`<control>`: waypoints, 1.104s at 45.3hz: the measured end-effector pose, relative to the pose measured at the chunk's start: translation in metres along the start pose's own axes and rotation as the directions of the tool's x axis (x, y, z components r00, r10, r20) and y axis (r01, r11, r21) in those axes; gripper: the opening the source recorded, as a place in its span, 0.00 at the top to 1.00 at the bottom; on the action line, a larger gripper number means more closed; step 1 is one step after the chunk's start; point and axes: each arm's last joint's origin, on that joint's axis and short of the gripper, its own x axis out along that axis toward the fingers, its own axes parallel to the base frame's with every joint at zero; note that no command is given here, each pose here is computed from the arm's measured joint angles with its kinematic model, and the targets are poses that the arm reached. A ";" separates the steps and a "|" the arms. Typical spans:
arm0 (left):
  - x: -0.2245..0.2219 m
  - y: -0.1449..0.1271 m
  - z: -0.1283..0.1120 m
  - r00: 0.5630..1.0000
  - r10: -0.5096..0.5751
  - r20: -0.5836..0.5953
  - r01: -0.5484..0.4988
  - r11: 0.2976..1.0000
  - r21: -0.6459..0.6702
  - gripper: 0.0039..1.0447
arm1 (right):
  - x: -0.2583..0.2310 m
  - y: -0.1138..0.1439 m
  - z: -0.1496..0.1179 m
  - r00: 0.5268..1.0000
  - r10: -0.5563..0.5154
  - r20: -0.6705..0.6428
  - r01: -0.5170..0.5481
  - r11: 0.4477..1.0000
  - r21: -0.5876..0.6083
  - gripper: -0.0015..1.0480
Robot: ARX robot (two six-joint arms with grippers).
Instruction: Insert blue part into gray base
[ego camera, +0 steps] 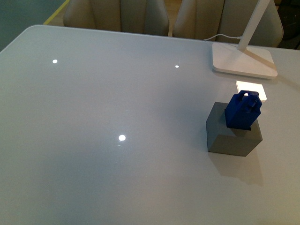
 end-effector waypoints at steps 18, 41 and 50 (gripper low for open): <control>0.000 0.000 0.000 1.000 0.000 0.000 0.000 1.000 0.000 0.07 | -0.053 -0.035 -0.062 0.945 -0.021 0.326 0.051 0.995 -0.084 0.86; 0.000 0.000 0.000 1.000 -0.001 0.000 0.001 1.000 0.000 0.07 | -0.087 -0.055 -0.101 0.944 -0.020 0.329 0.052 0.995 -0.089 0.98; 0.000 0.000 0.000 1.000 -0.001 0.000 0.001 1.000 0.000 0.07 | -0.094 -0.055 -0.110 0.943 -0.021 0.331 0.053 0.995 -0.089 0.98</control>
